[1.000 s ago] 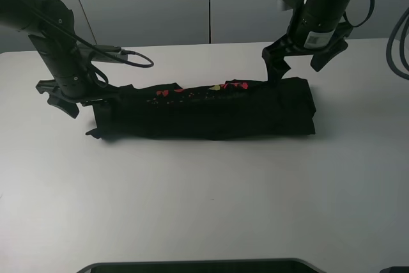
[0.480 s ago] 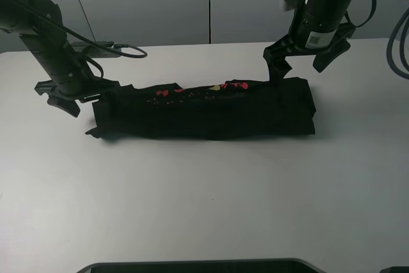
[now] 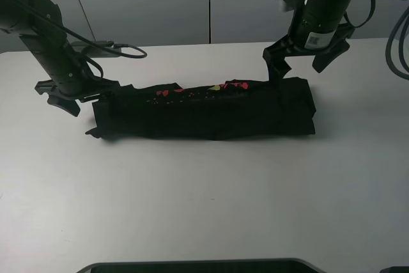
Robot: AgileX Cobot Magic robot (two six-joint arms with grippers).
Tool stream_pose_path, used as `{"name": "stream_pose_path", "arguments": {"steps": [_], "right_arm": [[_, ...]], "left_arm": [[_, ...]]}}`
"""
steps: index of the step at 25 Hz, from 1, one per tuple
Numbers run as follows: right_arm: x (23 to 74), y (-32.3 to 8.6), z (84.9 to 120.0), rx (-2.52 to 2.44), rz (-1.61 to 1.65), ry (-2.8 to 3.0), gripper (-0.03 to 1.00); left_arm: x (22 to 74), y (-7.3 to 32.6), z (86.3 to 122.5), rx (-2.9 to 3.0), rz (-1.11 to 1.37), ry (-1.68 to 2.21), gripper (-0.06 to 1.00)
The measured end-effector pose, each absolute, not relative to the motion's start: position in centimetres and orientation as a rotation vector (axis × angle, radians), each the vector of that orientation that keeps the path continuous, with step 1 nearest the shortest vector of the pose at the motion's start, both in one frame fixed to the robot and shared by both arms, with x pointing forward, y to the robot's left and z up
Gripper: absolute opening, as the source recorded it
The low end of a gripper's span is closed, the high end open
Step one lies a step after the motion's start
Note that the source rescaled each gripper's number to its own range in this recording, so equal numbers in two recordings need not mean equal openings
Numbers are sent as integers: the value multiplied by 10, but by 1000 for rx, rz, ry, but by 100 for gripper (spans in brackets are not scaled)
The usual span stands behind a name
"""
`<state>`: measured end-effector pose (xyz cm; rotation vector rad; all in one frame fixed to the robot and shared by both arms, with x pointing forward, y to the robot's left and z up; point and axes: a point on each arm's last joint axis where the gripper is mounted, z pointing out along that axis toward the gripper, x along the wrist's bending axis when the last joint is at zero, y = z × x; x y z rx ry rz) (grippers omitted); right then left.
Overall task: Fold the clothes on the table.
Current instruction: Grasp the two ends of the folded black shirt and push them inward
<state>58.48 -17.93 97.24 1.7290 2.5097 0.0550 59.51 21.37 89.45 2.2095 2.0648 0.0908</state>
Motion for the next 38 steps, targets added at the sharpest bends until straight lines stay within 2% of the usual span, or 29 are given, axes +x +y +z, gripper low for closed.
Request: {"name": "stream_pose_path", "arguments": {"steps": [19, 38], "right_arm": [[583, -177, 966, 1799, 59, 2527, 100], [606, -198, 909, 1973, -6, 2439, 100]], "left_arm": [[598, 213, 871, 2233, 52, 2094, 100], [598, 213, 871, 2236, 38, 2103, 99]]}}
